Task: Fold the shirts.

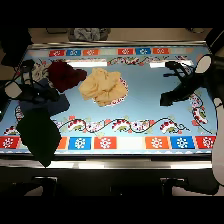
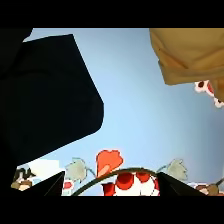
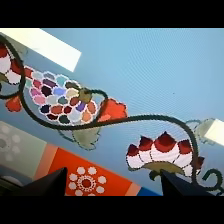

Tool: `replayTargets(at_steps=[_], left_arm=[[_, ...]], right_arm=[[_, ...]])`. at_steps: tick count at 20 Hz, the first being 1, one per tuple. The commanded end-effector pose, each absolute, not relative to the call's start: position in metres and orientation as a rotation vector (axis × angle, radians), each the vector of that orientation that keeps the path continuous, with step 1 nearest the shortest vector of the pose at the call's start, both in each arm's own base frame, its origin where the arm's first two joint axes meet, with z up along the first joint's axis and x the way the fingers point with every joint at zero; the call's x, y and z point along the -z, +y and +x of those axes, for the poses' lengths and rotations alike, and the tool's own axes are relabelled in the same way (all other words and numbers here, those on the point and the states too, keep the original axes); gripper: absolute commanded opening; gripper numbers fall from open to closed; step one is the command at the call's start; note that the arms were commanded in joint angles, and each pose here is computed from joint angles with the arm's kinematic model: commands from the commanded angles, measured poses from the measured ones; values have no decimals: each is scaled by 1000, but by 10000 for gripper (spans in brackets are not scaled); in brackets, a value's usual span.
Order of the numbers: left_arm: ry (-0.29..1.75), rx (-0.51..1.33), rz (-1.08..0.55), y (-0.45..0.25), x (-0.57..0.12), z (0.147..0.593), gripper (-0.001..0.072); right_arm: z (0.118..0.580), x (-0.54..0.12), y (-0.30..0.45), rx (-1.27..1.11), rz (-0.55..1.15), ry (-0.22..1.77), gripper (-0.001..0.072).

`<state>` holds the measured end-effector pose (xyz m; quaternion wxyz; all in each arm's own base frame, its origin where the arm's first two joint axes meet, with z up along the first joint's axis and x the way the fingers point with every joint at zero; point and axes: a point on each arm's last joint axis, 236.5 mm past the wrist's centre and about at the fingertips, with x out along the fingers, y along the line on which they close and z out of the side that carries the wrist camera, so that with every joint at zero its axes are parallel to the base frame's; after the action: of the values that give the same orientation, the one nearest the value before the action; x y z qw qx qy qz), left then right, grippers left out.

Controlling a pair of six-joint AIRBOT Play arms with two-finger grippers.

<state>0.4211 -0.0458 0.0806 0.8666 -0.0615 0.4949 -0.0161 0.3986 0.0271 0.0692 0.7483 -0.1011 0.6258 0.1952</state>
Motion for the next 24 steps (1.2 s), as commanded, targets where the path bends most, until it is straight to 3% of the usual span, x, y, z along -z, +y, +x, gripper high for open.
replayTargets(at_steps=[1, 6, 9, 14, 20, 24], left_arm=[[932, 46, -152, -50, -84, 451, 720], [849, 59, -208, -59, -74, 487, 720], [965, 117, -187, -63, -52, 507, 720], [1159, 356, -332, -99, -27, 562, 720], [1301, 458, -433, -127, 46, 549, 720], [1227, 488, -384, -141, 46, 562, 720]], right_arm=[[411, -71, 27, -412, -225, 1318, 702], [434, -76, 26, -382, -232, 1224, 702], [457, -84, 26, -355, -232, 1124, 701], [460, -85, 31, -366, -217, 1111, 702], [460, -77, 31, -371, -213, 1133, 702], [457, -58, 32, -387, -202, 1192, 701]])
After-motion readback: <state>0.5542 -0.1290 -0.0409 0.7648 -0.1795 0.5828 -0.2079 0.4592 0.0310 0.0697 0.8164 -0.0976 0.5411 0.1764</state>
